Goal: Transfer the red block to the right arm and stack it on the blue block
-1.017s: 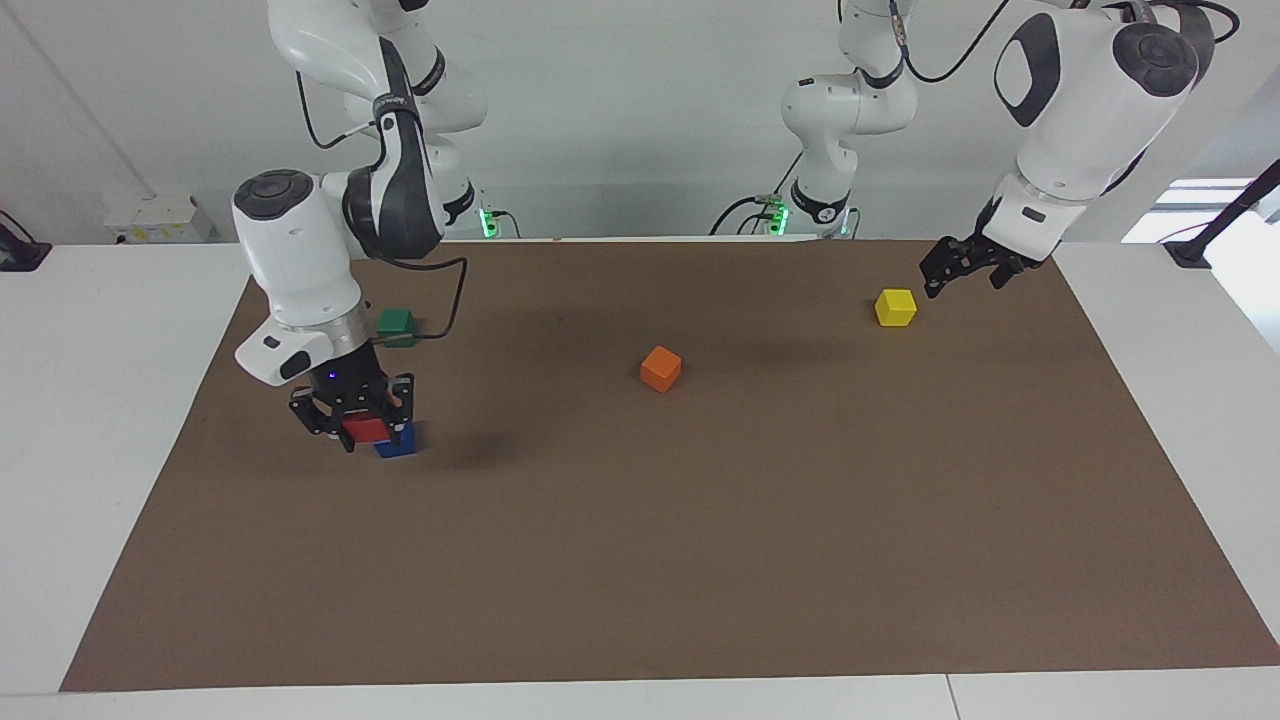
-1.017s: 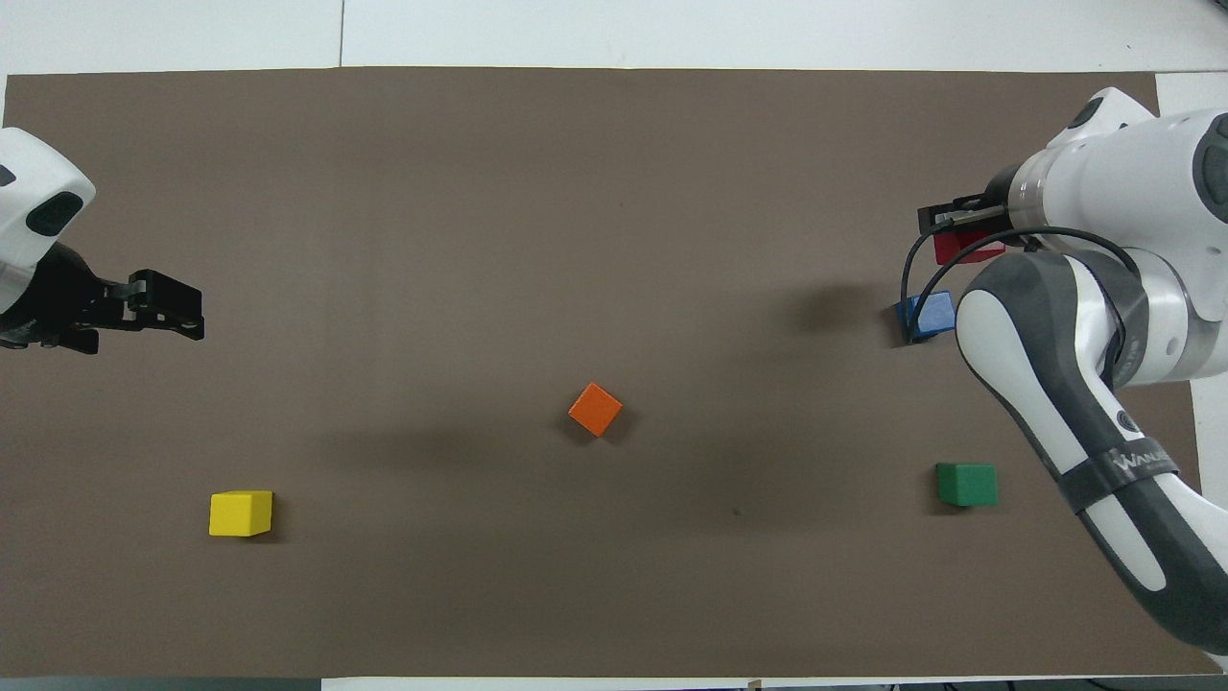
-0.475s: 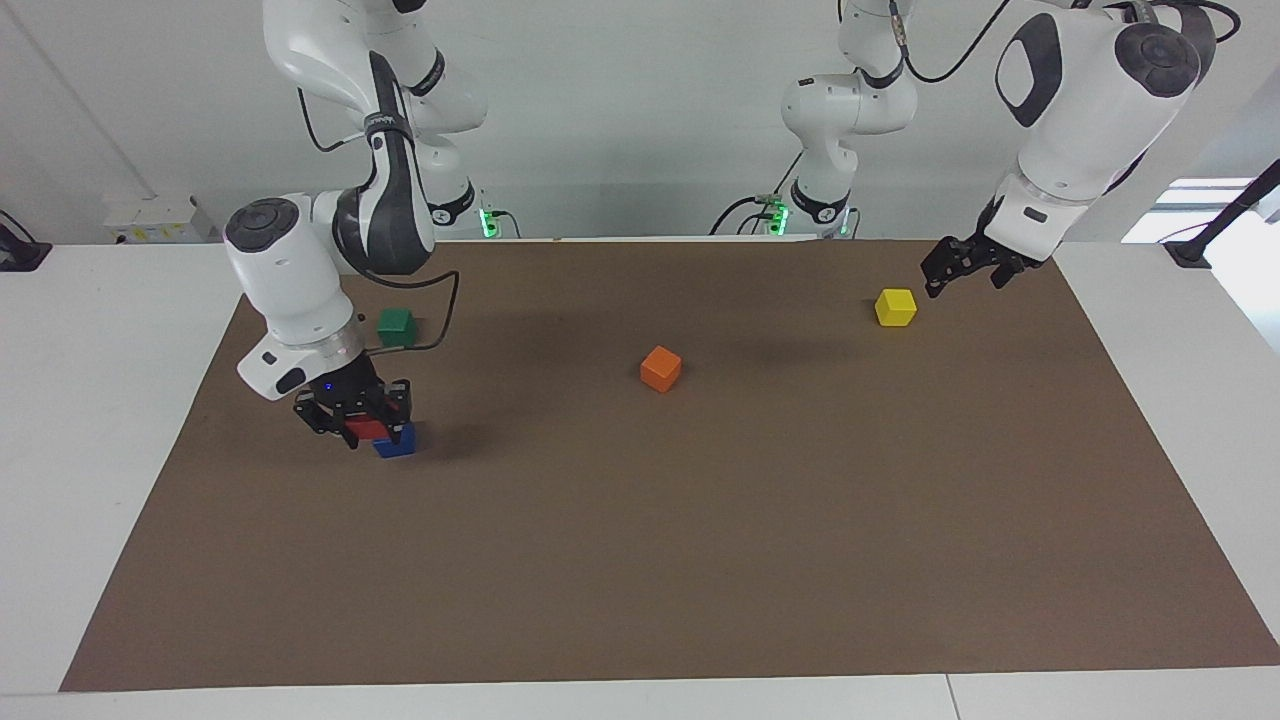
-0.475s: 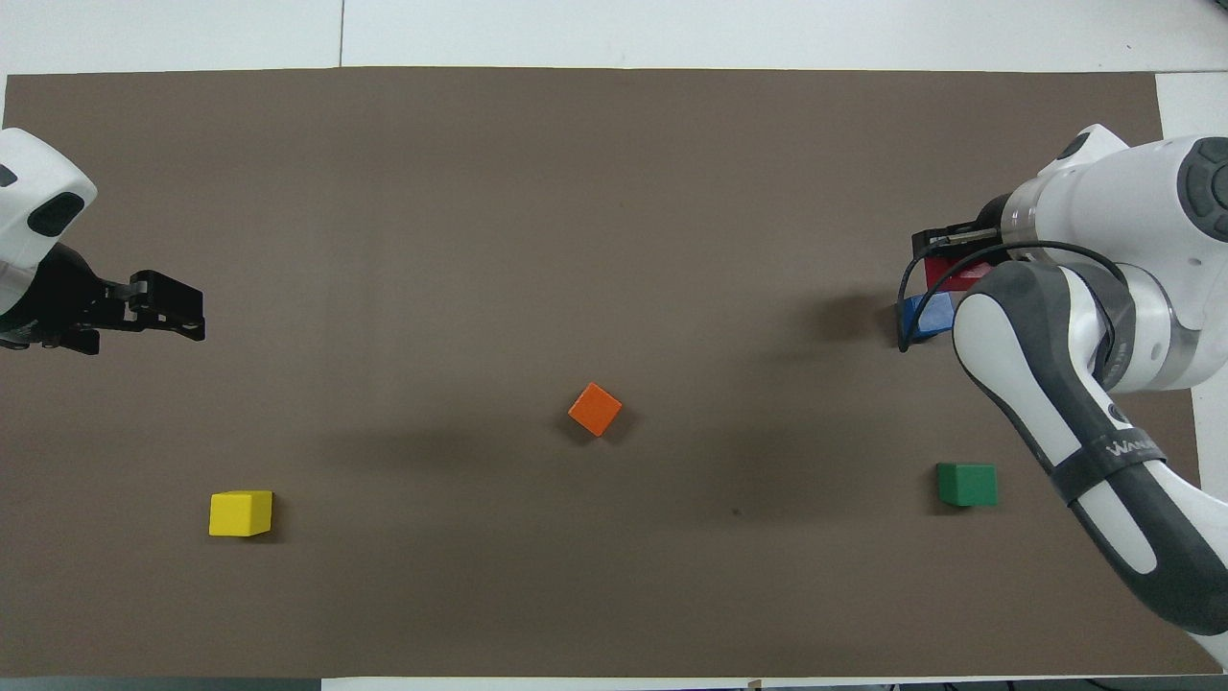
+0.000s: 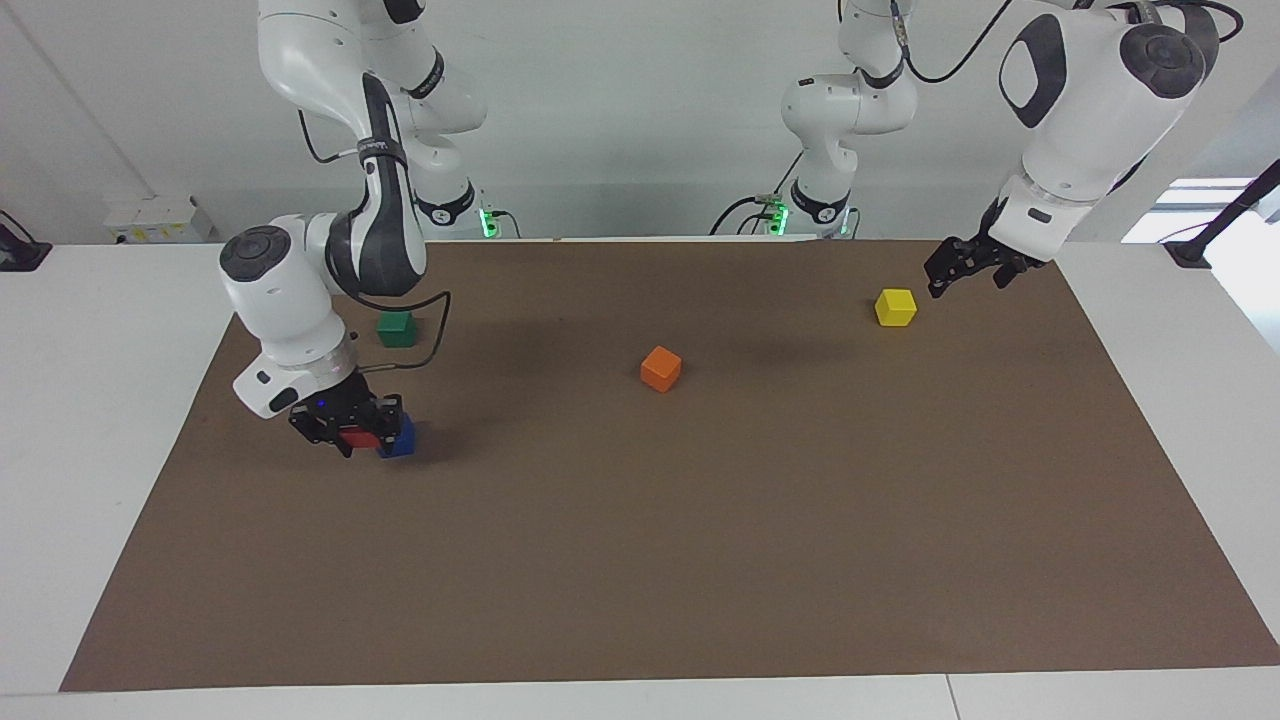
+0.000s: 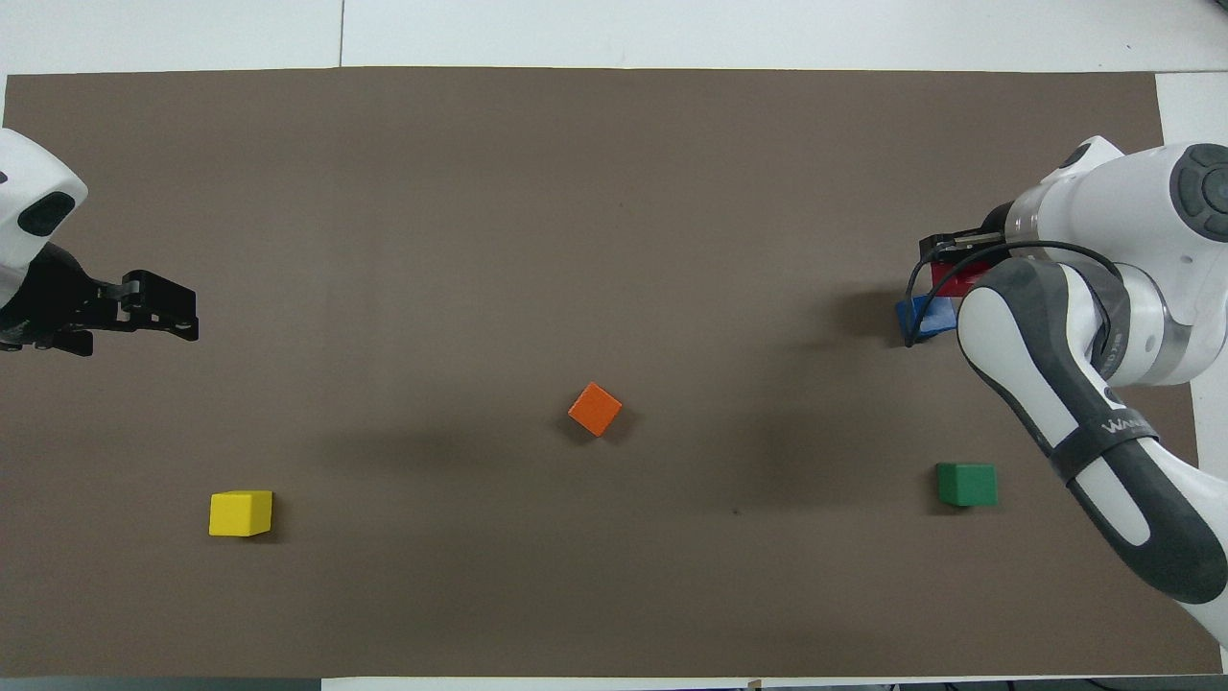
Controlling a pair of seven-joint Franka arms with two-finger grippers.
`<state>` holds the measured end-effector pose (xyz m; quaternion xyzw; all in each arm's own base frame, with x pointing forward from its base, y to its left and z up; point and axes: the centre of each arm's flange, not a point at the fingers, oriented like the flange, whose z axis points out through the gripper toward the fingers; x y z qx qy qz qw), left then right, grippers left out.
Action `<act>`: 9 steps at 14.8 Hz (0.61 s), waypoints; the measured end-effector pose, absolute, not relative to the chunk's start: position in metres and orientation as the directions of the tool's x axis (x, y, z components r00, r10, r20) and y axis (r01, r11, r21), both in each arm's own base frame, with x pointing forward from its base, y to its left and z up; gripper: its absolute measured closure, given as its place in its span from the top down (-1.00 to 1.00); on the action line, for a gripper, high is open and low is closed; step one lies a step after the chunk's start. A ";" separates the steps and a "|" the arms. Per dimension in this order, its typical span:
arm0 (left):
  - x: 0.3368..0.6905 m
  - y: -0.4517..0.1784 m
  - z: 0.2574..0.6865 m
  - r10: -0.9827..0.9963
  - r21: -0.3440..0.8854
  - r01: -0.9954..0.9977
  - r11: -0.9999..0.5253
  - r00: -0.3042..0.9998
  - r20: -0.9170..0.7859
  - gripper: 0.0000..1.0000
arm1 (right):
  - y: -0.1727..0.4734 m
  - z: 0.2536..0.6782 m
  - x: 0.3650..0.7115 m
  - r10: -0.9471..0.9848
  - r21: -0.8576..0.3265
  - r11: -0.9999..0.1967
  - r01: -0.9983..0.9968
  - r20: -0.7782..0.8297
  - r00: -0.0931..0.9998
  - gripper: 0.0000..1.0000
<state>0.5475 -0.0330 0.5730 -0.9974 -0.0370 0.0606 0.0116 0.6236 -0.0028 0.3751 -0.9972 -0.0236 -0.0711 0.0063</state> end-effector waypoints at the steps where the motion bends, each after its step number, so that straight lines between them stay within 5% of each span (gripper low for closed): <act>1: 0.548 -0.031 0.573 0.078 -0.028 0.076 -0.997 0.990 -0.120 1.00 | -0.003 0.375 0.624 0.047 -0.009 -0.999 0.048 0.142 0.989 0.12; 9: 0.548 -0.030 0.573 0.081 -0.028 0.078 -0.997 0.989 -0.120 1.00 | -0.002 0.360 0.615 0.047 -0.011 -0.999 0.048 0.111 0.993 0.12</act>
